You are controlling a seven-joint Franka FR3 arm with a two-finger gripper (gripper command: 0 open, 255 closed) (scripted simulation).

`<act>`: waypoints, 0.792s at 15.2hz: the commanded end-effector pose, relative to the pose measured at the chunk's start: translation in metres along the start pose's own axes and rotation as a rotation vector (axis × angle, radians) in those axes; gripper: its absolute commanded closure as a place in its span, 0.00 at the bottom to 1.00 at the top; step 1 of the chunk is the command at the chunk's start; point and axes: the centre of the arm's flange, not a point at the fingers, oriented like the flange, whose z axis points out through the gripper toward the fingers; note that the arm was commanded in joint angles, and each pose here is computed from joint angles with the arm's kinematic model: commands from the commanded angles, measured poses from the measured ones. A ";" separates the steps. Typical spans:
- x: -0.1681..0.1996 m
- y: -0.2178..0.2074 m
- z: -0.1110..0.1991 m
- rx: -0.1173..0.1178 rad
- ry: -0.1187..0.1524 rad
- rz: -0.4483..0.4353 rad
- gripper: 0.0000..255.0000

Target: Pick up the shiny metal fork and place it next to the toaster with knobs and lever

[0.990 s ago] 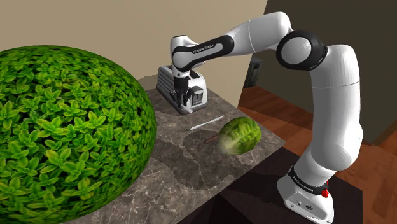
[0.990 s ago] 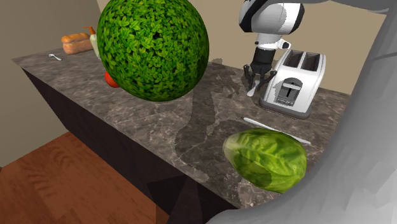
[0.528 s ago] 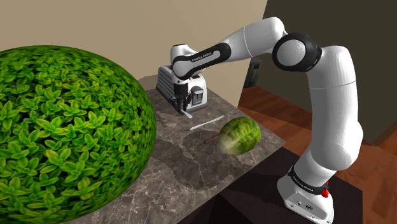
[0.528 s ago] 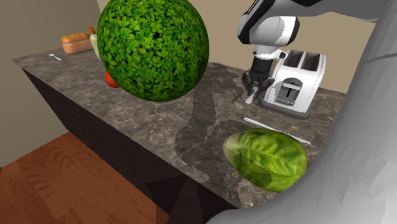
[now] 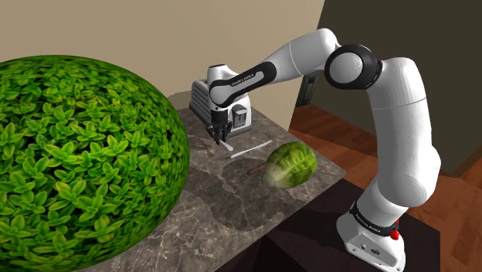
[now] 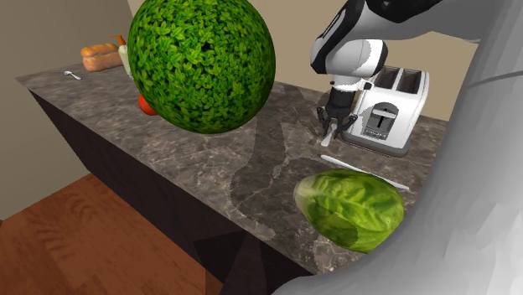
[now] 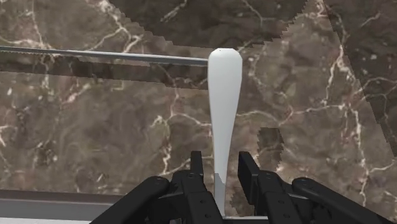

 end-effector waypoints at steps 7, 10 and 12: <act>0.003 0.000 0.016 0.000 0.001 0.000 1.00; 0.003 0.000 0.016 0.000 0.001 0.000 0.00; 0.003 0.000 0.016 0.000 0.001 0.000 0.00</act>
